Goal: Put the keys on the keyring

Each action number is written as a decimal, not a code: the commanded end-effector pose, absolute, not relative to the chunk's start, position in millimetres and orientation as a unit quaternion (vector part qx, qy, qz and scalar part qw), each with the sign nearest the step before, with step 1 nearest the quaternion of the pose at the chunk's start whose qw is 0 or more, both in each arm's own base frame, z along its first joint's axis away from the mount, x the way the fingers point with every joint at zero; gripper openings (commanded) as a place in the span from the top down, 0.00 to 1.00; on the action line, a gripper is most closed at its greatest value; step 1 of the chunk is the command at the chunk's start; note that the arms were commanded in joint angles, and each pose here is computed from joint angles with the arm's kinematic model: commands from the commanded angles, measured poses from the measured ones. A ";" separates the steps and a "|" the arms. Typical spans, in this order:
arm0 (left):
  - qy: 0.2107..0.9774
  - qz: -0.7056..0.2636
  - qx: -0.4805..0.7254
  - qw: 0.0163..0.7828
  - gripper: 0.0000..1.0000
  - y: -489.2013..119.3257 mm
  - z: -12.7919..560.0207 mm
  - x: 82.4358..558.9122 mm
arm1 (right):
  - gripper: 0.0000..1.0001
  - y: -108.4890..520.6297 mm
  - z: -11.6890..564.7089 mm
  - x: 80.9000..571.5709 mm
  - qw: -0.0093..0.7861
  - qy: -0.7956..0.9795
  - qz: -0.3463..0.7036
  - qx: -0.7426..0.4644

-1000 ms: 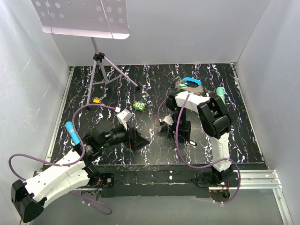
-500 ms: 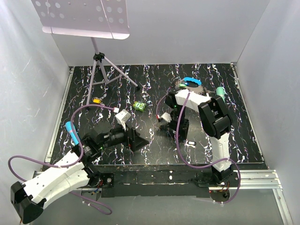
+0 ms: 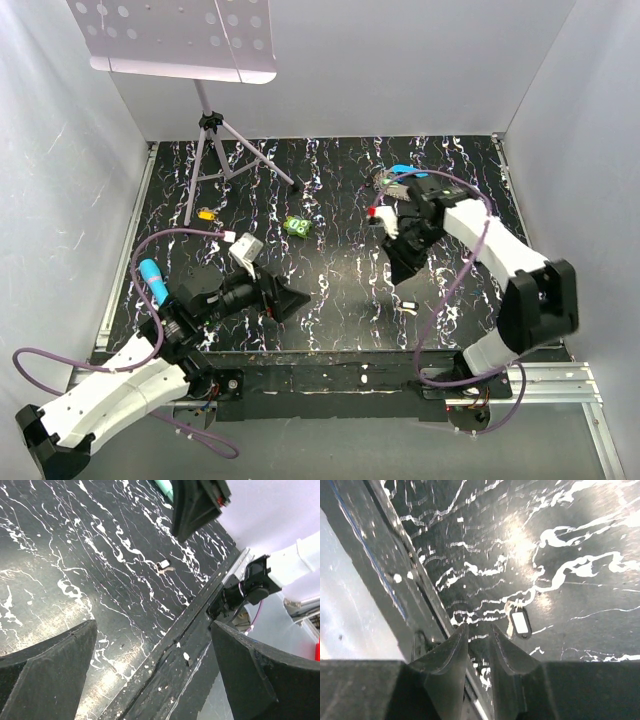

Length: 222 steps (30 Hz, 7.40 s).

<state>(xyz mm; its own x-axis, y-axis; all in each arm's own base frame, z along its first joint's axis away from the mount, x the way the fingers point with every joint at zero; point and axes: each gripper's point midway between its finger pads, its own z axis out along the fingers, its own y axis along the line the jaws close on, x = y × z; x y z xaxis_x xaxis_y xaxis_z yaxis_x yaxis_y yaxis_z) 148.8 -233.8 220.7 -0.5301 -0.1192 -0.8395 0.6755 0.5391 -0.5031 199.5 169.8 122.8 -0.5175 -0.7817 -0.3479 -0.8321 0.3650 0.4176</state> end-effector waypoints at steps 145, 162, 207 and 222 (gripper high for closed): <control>0.796 -0.242 0.152 0.533 0.02 -120.4 215.4 250.1 | 0.46 33.0 130.8 486.1 0.267 0.915 0.210 -0.218; 0.804 -0.240 0.150 0.523 0.02 -120.5 209.4 253.5 | 0.57 25.6 104.0 516.5 0.263 0.925 0.172 -0.212; 0.810 -0.238 0.150 0.516 0.02 -120.1 204.4 255.1 | 0.75 48.1 51.3 523.5 0.202 0.943 0.143 -0.221; 0.809 -0.238 0.151 0.515 0.02 -120.6 204.6 255.4 | 0.68 63.8 73.3 522.1 0.222 0.932 0.184 -0.221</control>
